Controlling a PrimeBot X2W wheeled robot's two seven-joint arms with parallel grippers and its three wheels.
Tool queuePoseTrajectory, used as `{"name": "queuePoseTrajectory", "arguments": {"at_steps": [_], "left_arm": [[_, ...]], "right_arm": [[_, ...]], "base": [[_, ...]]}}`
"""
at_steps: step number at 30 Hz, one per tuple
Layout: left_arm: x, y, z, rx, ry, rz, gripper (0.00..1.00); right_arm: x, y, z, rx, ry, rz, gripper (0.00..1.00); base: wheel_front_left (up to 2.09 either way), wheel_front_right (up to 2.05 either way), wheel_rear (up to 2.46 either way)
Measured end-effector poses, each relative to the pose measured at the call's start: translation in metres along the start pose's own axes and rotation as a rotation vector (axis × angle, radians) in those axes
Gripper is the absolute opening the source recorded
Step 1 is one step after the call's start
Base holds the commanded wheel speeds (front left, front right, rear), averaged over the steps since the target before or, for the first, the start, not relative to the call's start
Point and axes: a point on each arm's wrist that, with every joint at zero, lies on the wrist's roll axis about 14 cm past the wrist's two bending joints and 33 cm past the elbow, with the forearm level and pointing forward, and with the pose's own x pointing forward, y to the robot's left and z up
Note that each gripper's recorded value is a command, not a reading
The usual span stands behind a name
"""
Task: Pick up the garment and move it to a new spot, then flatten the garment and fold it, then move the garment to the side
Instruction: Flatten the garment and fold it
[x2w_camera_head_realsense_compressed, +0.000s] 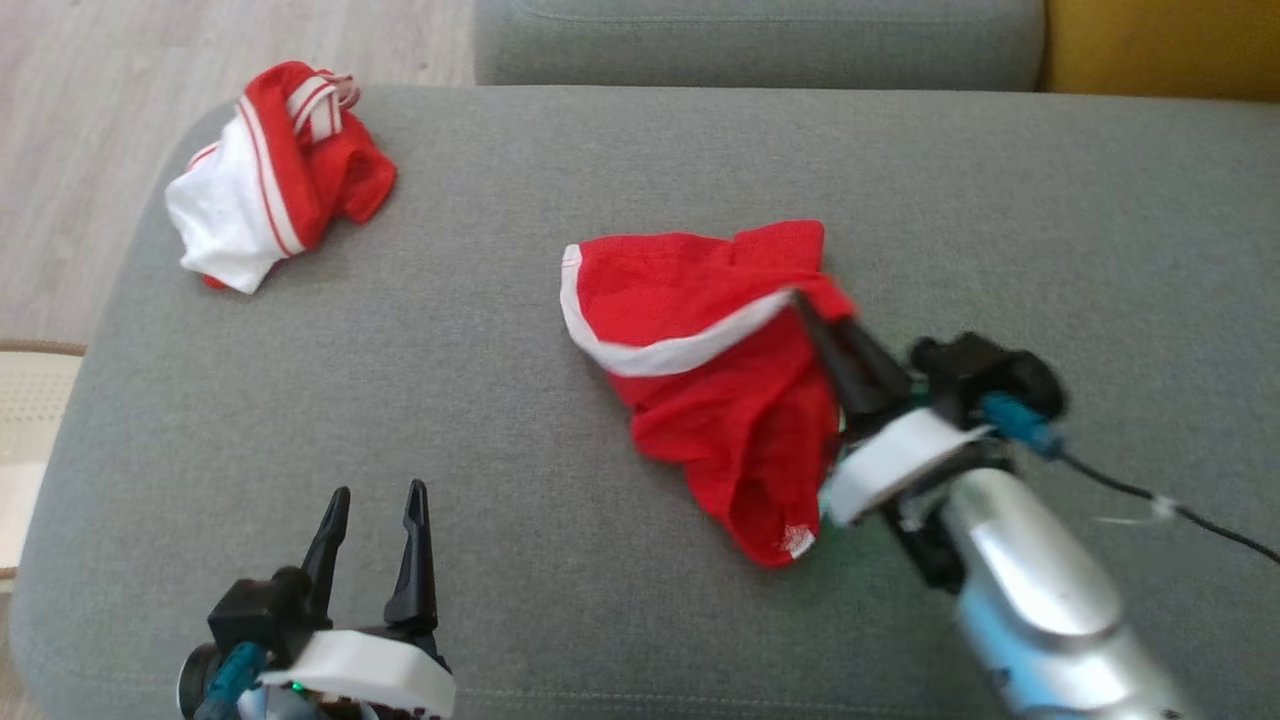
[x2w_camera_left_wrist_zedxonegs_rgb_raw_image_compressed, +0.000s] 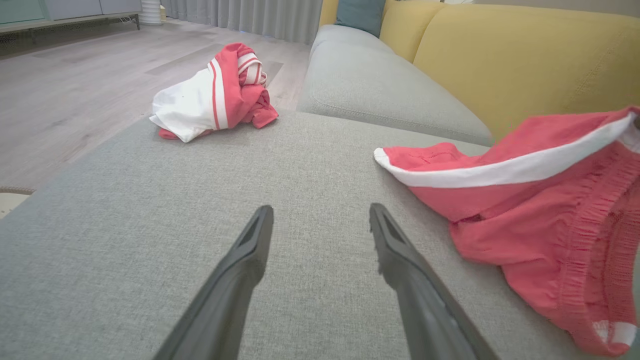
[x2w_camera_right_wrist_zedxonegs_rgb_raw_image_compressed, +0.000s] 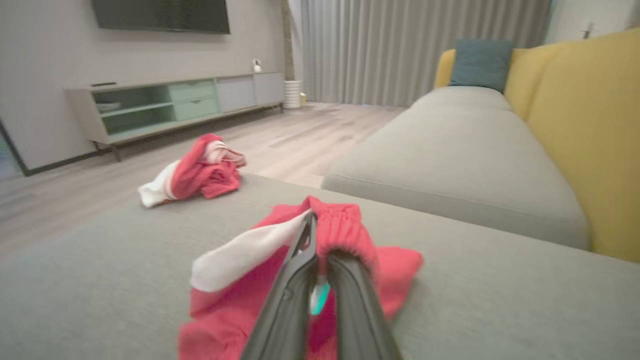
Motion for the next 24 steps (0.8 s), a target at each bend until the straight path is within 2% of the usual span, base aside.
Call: {"name": "queuePoseTrajectory", "arguments": {"at_steps": [7,24], "left_arm": [[0.007,-0.007,-0.005,0.002,0.016,-0.021,1.00],[0.012,-0.015,-0.004,0.002,0.015,-0.048,1.00]], "right_arm": [[-0.043,-0.074,-0.048,-0.021,0.151,-0.200,0.00],[-0.097,-0.149,-0.083,-0.106,0.336,-0.377,0.00]], "base": [[0.00,0.00,0.00],[0.00,0.00,0.00]]}}
